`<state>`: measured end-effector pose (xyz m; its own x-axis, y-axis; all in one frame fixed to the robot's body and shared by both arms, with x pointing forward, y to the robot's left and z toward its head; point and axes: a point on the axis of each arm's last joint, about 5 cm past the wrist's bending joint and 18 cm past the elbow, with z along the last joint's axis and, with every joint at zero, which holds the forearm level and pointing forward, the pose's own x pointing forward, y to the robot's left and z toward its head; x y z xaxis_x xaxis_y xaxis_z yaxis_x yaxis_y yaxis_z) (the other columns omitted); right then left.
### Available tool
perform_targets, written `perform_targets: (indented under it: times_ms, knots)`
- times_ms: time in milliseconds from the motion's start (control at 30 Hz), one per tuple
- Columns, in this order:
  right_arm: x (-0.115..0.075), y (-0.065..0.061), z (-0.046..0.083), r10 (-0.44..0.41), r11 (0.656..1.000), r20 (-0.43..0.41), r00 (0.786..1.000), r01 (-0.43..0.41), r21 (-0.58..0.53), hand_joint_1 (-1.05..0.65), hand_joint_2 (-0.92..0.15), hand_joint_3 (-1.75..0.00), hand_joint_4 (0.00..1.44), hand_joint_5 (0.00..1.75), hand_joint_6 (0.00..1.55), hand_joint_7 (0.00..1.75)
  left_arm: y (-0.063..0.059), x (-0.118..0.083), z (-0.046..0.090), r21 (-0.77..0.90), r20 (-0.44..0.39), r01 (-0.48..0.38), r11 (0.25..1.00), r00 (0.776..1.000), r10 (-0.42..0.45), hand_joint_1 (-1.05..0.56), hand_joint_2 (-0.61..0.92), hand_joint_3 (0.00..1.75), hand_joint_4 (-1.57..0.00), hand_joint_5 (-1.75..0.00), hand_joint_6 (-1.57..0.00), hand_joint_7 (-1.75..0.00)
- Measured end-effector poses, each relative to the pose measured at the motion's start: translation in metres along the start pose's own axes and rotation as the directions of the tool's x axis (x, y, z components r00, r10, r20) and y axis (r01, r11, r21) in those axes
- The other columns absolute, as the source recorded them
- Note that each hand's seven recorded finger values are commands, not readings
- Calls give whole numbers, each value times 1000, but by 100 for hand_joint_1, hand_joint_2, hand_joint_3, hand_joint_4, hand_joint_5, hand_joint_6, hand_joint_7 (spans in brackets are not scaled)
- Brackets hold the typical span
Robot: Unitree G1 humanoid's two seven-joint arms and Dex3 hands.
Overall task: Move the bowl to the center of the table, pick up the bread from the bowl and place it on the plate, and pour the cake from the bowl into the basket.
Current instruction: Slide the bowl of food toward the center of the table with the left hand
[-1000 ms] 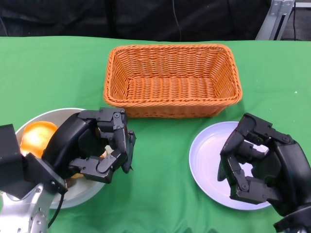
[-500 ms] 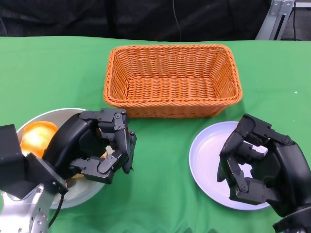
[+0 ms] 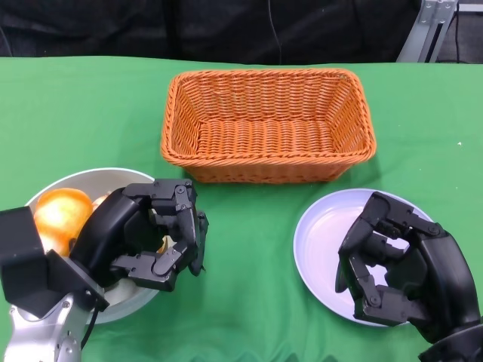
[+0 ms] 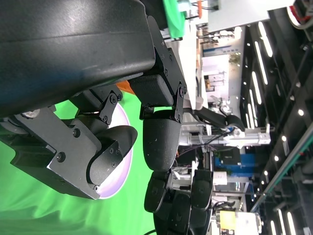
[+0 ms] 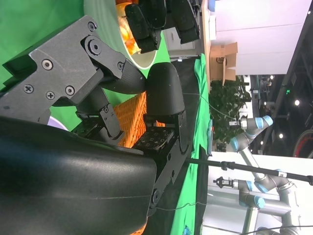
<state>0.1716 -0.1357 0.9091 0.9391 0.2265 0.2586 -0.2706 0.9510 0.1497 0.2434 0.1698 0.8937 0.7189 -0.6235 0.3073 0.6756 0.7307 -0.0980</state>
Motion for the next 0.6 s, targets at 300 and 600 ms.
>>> perform_targets:
  times_ms: [300, 600]
  knots:
    - [3, -2, -5, 1, 1000, 17, 1000, -1, -9, -14, -51, -119, 80, 171, 70, 145, 3, 8, 9, 123, 102, -105, 987, 990, 93, -7, 50, 121, -79, -153, -83, -127]
    - [2, -4, -8, 6, 1000, 18, 1000, -6, -11, -13, -54, -115, 78, 173, 68, 146, 15, 12, 24, 150, 251, -346, 926, 919, 303, -26, 91, 25, -78, -91, -98, -36]
